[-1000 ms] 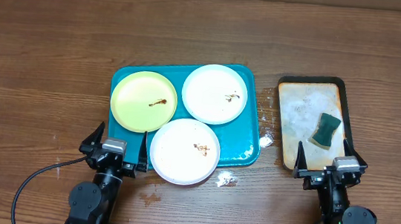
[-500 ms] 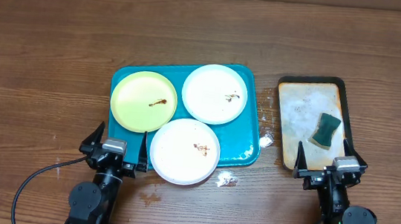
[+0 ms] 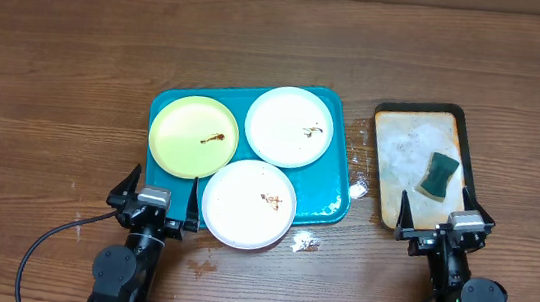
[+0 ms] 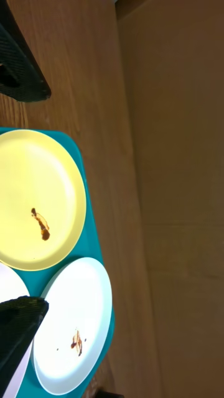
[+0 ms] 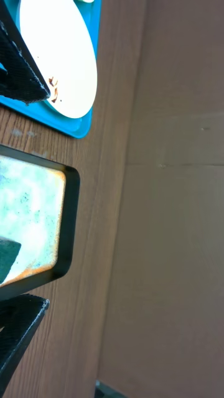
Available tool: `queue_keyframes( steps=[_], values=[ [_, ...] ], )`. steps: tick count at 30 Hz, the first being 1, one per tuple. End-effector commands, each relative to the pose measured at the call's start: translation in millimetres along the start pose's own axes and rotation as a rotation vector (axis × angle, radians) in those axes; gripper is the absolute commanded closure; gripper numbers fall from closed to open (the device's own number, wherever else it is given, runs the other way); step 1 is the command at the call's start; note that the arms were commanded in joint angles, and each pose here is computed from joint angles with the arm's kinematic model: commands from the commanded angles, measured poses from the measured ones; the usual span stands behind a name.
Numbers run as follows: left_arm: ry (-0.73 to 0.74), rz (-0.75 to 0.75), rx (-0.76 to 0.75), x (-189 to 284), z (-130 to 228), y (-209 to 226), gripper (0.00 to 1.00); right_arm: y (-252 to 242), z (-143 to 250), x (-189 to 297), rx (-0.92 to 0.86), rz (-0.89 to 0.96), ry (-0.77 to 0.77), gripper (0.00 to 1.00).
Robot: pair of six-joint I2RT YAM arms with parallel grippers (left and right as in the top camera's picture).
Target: Clean dirty plates on tray and stack at the side
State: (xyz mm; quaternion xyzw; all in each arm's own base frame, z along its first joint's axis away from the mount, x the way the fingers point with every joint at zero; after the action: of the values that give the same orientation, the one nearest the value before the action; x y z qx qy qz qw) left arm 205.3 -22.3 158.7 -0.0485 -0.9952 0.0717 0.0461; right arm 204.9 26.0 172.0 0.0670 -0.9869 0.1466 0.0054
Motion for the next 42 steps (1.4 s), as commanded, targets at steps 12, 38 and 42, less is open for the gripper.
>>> queue_keyframes(
  steps=[12,38,42],
  values=[
    [-0.011,-0.018,-0.022,0.3,-0.7,2.9,0.00,-0.9,1.4,0.0,0.000,0.008,-0.006,0.00],
    [-0.011,-0.018,-0.022,0.3,-0.7,2.9,0.00,1.3,0.7,0.0,0.000,-0.008,-0.011,0.00],
    [-0.011,-0.018,-0.022,0.3,-0.7,2.9,0.00,5.1,-4.6,0.3,-0.046,-0.042,-0.039,0.00]
  ],
)
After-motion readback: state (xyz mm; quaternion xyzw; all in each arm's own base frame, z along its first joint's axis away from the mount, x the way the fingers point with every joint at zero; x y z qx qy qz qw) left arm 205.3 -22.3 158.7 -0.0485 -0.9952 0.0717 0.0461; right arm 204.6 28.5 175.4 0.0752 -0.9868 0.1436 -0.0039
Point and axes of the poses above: each gripper's point midway between its finger pads, its own x axis back along the fingers, its own y axis along the line the jaws close on, z = x × y, the point moved 4 cm from there along x, back along the fingers, and after that the axes turned 12 degrees about x, right-handed, at the moved point
